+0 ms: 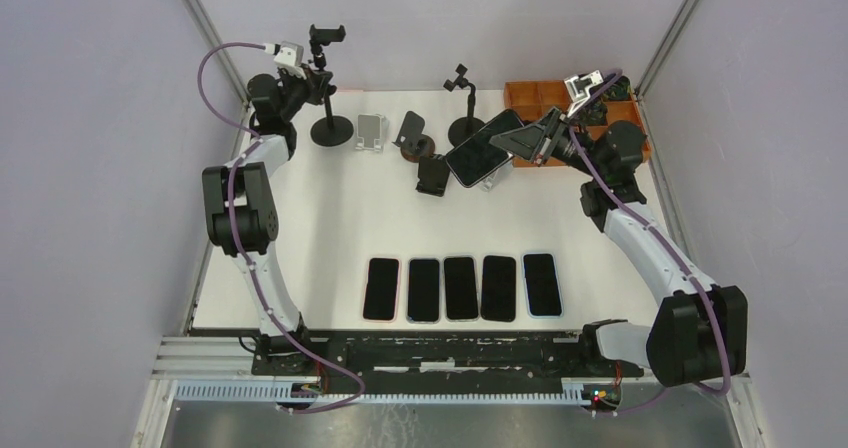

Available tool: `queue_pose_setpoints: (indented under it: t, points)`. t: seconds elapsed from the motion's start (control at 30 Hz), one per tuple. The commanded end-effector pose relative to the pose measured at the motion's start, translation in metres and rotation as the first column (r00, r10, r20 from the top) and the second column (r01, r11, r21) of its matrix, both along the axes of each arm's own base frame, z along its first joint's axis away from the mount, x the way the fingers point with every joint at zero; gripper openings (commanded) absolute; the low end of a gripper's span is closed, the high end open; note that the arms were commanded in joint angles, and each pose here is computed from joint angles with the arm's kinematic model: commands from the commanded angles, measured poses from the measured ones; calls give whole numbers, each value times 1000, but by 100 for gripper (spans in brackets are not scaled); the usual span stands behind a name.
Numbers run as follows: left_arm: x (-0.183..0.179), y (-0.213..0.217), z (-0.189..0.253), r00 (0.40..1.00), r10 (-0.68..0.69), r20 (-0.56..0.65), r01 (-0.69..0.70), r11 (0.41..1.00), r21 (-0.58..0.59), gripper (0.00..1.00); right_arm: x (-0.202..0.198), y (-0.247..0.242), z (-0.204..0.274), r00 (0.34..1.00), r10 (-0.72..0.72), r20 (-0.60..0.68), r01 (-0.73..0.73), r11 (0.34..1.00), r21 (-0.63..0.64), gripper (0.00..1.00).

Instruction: Remove the phone from the phone stand

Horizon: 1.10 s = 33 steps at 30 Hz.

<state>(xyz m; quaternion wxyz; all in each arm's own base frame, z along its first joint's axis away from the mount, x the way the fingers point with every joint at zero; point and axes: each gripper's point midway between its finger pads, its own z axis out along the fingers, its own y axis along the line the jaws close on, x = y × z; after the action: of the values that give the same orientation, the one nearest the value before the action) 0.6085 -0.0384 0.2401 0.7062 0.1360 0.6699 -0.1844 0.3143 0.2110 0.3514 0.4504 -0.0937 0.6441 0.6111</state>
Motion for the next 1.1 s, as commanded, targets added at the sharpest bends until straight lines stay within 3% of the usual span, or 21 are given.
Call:
queue_pose_setpoints:
  t: [0.0, 0.33, 0.47, 0.57, 0.67, 0.8, 1.07]
  points:
    - [8, 12, 70, 963, 28, 269, -55, 994, 91, 2, -1, 2, 25, 994, 8, 111, -9, 1000, 9, 0]
    - [30, 12, 51, 938, 17, 345, -57, 993, 105, 7, 10, 4, 10, 998, 12, 67, -11, 1000, -28, 0]
    - [31, 10, 45, 938, 10, 346, -36, 997, 70, 22, 15, 5, 5, 999, 10, 50, -8, 999, -45, 0]
    - [27, 6, 36, 938, -17, 346, -11, 997, 79, 41, 18, 7, 4, 999, 11, 40, -9, 998, -63, 0]
    - [22, 4, 27, 941, -37, 337, 9, 996, 84, 51, 19, 10, 7, 999, 16, 38, -13, 997, -70, 0]
    - [13, 6, 20, 944, -48, 327, 15, 995, 104, 73, 18, 12, 13, 999, 17, 45, -13, 997, -79, 0]
    - [-12, 22, 28, 951, -33, 309, 7, 996, 86, 76, 11, 11, 20, 998, 17, 55, -12, 996, -84, 0]
